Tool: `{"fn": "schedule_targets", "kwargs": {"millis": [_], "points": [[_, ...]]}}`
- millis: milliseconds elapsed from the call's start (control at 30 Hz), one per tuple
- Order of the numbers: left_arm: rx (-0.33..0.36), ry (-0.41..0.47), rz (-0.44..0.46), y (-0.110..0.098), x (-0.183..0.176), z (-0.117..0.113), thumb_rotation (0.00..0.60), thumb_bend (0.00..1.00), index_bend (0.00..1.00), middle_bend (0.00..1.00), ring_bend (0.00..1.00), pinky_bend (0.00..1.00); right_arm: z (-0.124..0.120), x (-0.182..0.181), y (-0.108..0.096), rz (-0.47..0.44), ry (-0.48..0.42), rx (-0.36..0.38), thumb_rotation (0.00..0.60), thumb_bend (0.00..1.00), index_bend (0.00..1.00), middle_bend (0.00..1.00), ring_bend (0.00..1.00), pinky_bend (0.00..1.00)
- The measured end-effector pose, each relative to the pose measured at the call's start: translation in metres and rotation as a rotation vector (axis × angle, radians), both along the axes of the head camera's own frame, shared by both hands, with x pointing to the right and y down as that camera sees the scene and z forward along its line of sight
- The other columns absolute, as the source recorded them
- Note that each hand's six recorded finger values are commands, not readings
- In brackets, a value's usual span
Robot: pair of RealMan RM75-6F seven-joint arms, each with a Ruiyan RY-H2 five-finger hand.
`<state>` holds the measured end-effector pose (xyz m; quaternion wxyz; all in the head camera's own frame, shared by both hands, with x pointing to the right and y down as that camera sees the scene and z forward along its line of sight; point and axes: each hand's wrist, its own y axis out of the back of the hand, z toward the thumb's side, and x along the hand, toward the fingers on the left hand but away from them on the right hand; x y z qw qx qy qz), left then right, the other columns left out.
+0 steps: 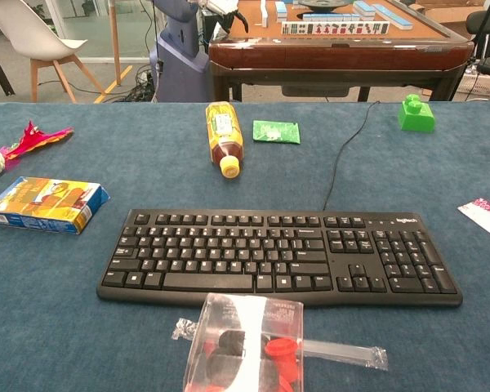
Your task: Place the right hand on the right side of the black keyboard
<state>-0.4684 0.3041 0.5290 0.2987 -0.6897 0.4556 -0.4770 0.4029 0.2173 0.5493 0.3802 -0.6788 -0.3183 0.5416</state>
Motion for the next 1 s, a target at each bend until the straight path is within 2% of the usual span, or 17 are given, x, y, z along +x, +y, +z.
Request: {"fn": "schedule_targets", "kwargs": {"millis": [300,400,467,533,567,633,767,1000], "points": [[0.004,0.005,-0.001,0.000,0.001,-0.002,0.600,0.30,0.59,0.66,0.66,0.89,0.005,-0.003,0.000,-0.014,-0.011,-0.016,0.600,0.17,0.47,0.47,0.42,0.63],[-0.001,0.004,-0.003,0.000,0.000,0.000,0.600,0.30,0.59,0.66,0.66,0.89,0.006,-0.008,-0.002,-0.023,-0.034,-0.005,0.600,0.17,0.47,0.49,0.43,0.69],[-0.003,0.002,-0.005,0.000,0.000,0.000,0.600,0.30,0.59,0.66,0.66,0.89,0.008,-0.012,-0.003,-0.030,-0.049,0.003,0.600,0.17,0.47,0.59,0.52,0.80],[-0.001,0.000,0.001,0.001,0.001,-0.001,0.600,0.30,0.59,0.66,0.65,0.89,0.011,-0.016,-0.003,-0.040,-0.061,0.003,0.600,0.17,0.46,0.75,0.67,0.93],[0.000,-0.001,0.006,0.001,0.002,-0.001,0.600,0.30,0.59,0.66,0.65,0.89,0.013,-0.020,-0.002,-0.051,-0.064,-0.005,0.600,0.18,0.45,0.79,0.71,0.96],[0.006,0.000,0.016,0.001,0.004,-0.003,0.600,0.30,0.59,0.66,0.66,0.89,0.016,-0.026,-0.003,-0.081,-0.066,-0.020,0.600,0.22,0.43,0.91,0.83,1.00],[0.014,0.004,0.018,0.001,0.005,-0.006,0.600,0.30,0.59,0.66,0.66,0.89,0.026,-0.053,-0.008,-0.179,-0.066,-0.039,0.600,0.34,0.42,1.00,0.97,1.00],[0.027,0.007,0.009,0.000,0.002,-0.011,0.600,0.30,0.59,0.66,0.66,0.89,0.047,-0.099,-0.017,-0.323,-0.063,-0.070,0.600,0.59,0.42,1.00,1.00,1.00]]}}
